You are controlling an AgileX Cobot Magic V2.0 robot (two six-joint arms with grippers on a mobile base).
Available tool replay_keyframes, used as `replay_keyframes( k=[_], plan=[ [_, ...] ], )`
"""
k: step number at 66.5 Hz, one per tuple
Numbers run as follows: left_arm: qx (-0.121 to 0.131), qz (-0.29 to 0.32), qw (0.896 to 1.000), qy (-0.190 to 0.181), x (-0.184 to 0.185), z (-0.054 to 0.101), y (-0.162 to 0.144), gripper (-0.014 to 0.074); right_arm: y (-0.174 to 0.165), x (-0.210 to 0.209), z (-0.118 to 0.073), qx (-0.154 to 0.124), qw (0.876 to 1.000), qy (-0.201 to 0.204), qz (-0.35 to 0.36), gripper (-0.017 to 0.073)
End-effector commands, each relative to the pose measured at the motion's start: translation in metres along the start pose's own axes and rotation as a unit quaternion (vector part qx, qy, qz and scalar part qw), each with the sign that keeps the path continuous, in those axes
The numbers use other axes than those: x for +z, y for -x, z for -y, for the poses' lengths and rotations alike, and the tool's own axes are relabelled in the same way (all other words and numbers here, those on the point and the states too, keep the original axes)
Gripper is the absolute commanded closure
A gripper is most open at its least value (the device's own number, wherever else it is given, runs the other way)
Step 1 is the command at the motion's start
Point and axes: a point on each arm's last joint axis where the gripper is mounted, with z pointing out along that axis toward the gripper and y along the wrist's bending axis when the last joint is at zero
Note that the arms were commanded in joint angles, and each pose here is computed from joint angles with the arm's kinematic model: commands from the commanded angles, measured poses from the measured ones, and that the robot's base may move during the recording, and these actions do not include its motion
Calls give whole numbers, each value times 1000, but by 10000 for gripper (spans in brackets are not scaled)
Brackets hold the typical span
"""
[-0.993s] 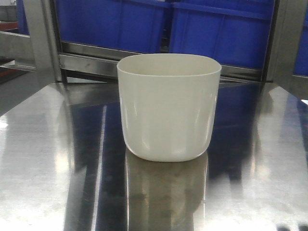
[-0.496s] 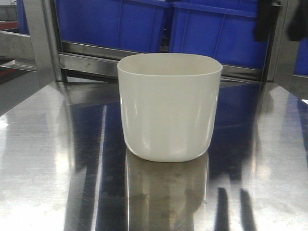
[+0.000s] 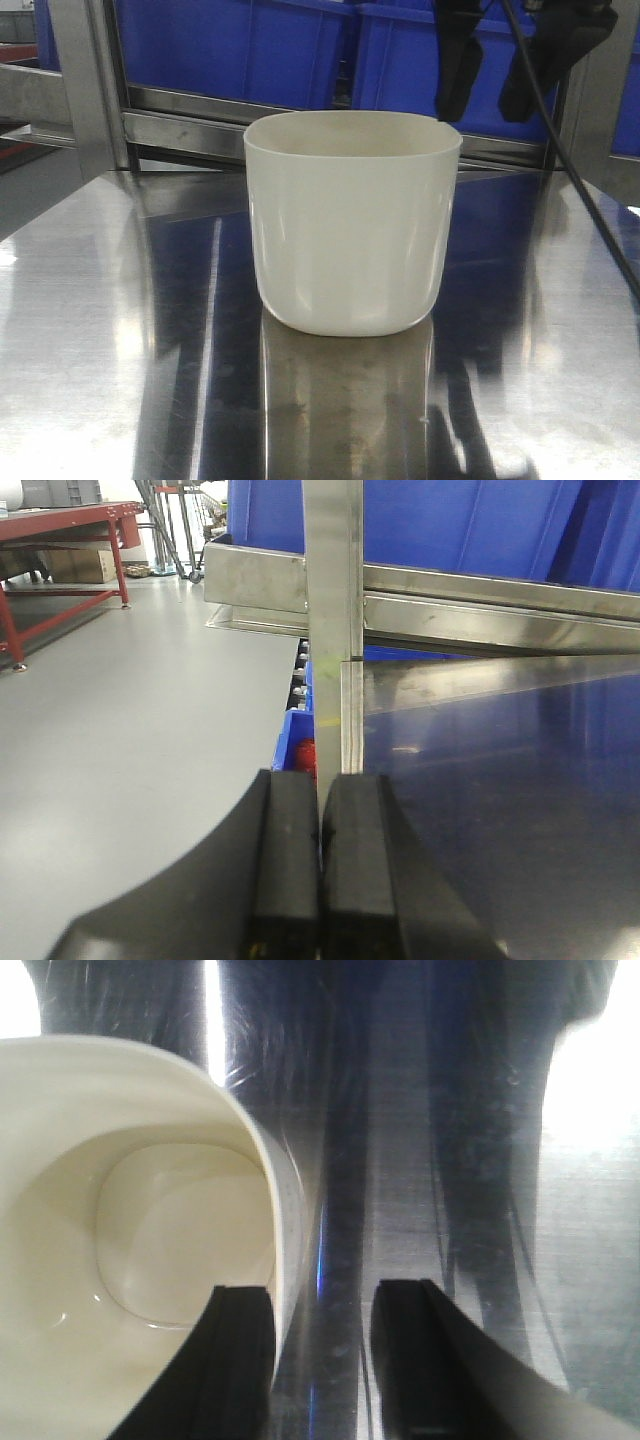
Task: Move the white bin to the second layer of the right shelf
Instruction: 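Reach the right gripper down and pinch the white bin's rim, then lift the white bin off the table with the right gripper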
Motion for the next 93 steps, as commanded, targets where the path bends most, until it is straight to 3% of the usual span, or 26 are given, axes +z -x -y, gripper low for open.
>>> replay_keyframes(
  k=[1, 42, 70, 83, 93],
  plan=[
    [-1, 33, 999, -3, 1, 0, -4, 509, 9, -17, -5, -10, 999, 27, 45, 206],
    [-1, 33, 999, -3, 1, 0, -4, 509, 15, 26, -12, -11, 1000, 7, 19, 214],
    [-1, 33, 999, -3, 1, 0, -4, 509, 16, 31, -10, -5, 1000, 4, 11, 384],
    [-1, 33, 999, -3, 1, 0, -4, 509, 16, 30, -10, -3, 1000, 5, 11, 512],
    [-1, 33, 999, -3, 1, 0, -4, 509, 18, 16, -3, 0, 1000, 5, 25, 511]
  ],
)
